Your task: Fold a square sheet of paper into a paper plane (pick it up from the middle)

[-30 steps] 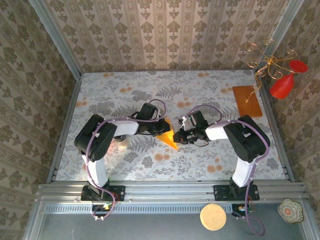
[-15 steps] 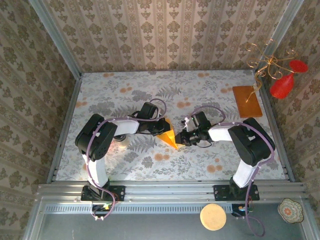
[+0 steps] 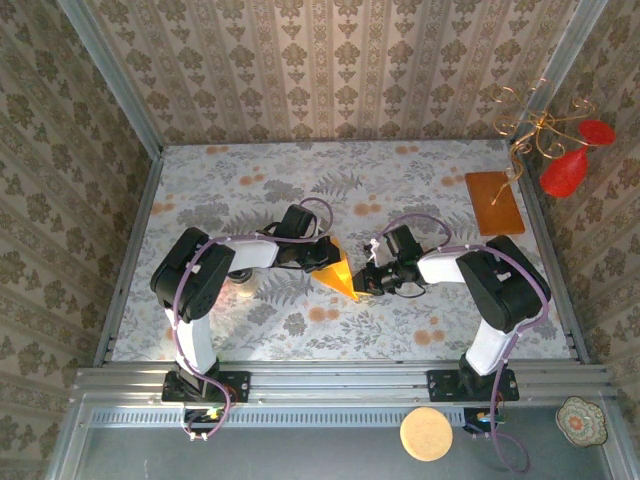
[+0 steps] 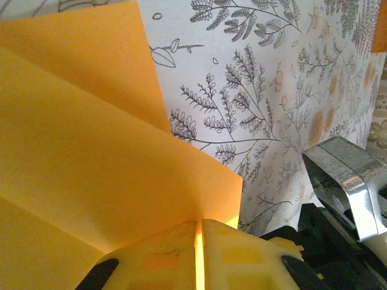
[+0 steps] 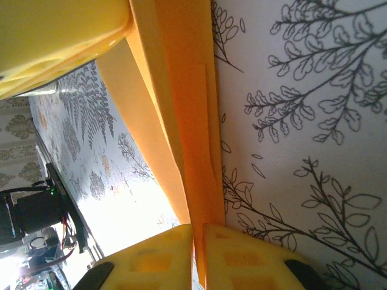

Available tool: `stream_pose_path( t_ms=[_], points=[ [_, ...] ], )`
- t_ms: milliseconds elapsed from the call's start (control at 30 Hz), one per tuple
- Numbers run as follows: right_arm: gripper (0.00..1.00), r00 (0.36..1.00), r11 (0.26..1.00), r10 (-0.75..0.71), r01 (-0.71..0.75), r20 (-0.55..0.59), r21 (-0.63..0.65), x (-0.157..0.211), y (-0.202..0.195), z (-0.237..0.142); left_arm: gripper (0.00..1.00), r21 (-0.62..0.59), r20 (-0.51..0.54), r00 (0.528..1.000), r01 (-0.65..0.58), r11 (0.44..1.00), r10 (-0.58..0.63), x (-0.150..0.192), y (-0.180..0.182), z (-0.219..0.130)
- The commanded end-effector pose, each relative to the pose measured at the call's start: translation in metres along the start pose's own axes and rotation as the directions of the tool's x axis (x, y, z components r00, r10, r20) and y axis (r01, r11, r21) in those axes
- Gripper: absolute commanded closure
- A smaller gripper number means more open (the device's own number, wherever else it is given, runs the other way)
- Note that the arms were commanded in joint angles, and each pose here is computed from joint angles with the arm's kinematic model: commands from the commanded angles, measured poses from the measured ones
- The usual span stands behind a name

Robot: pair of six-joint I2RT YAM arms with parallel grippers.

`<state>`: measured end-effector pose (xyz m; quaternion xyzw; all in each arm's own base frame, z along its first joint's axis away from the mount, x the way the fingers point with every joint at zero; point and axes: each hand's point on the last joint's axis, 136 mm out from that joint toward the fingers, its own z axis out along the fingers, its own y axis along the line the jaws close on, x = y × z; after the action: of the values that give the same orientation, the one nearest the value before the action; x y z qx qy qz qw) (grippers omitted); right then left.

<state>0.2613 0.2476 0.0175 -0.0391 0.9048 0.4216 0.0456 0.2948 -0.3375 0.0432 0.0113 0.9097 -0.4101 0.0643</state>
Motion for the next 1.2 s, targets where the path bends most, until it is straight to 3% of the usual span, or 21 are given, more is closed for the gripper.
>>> stream_pose_path(
  t_ms=[0, 1167],
  points=[
    [0.87, 0.997, 0.999, 0.043, -0.041, -0.057, 0.028, 0.017, -0.012, 0.002, 0.88, -0.032, -0.008, 1.0, 0.011, 0.999, -0.011, -0.001, 0.009, 0.003],
    [0.81, 0.997, 0.998, 0.046, -0.043, -0.065, 0.049, 0.026, -0.014, -0.006, 0.89, -0.055, -0.002, 0.999, 0.032, 0.998, -0.032, 0.001, 0.018, -0.002]
  ],
)
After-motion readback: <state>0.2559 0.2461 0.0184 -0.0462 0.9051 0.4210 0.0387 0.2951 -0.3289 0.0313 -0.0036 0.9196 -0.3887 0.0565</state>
